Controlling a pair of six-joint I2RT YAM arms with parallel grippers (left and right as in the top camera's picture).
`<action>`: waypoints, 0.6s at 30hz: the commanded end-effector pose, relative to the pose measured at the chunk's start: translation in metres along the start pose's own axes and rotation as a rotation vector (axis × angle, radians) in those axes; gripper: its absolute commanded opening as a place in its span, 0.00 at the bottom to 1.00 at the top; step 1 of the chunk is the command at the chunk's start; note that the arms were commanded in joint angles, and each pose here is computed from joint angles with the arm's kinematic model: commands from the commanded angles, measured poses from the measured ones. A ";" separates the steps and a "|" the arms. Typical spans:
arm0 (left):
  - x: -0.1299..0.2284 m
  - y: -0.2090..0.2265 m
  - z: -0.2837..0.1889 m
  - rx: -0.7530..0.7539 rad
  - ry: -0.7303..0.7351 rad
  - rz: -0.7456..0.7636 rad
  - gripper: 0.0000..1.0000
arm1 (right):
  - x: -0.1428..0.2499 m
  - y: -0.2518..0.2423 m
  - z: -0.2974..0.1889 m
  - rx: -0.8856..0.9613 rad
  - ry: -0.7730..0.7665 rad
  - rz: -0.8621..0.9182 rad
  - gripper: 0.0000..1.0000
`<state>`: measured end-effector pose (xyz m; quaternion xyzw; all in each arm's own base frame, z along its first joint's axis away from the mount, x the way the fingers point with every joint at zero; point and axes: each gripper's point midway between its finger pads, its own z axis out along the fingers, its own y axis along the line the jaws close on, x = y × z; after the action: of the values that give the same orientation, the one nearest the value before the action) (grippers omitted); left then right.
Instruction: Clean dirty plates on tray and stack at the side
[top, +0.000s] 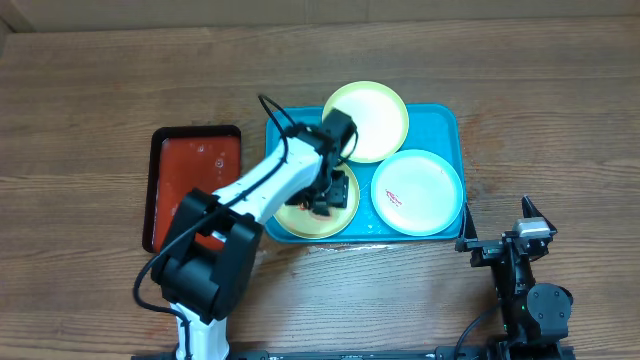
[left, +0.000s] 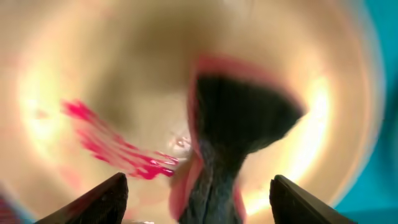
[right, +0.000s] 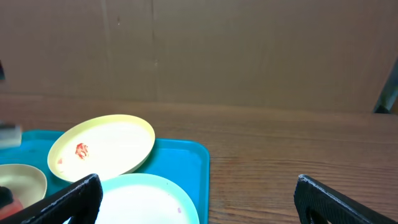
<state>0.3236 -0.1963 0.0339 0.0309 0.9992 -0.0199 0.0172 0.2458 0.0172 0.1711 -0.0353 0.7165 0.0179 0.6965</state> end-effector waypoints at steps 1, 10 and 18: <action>-0.046 0.002 -0.087 0.100 -0.222 -0.022 0.73 | 0.001 -0.001 0.000 0.002 -0.005 -0.004 1.00; -0.071 0.077 -0.140 0.147 -0.335 -0.263 1.00 | -0.031 0.000 -0.002 -0.002 -0.137 -0.038 1.00; -0.065 0.102 -0.128 0.132 -0.282 -0.325 1.00 | -0.156 0.051 -0.063 -0.367 -0.639 0.094 1.00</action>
<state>0.3936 -0.0880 0.1671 -0.1292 0.9743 -0.0821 0.1652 0.2012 0.0522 0.3081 -0.1028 0.4784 0.1086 0.8653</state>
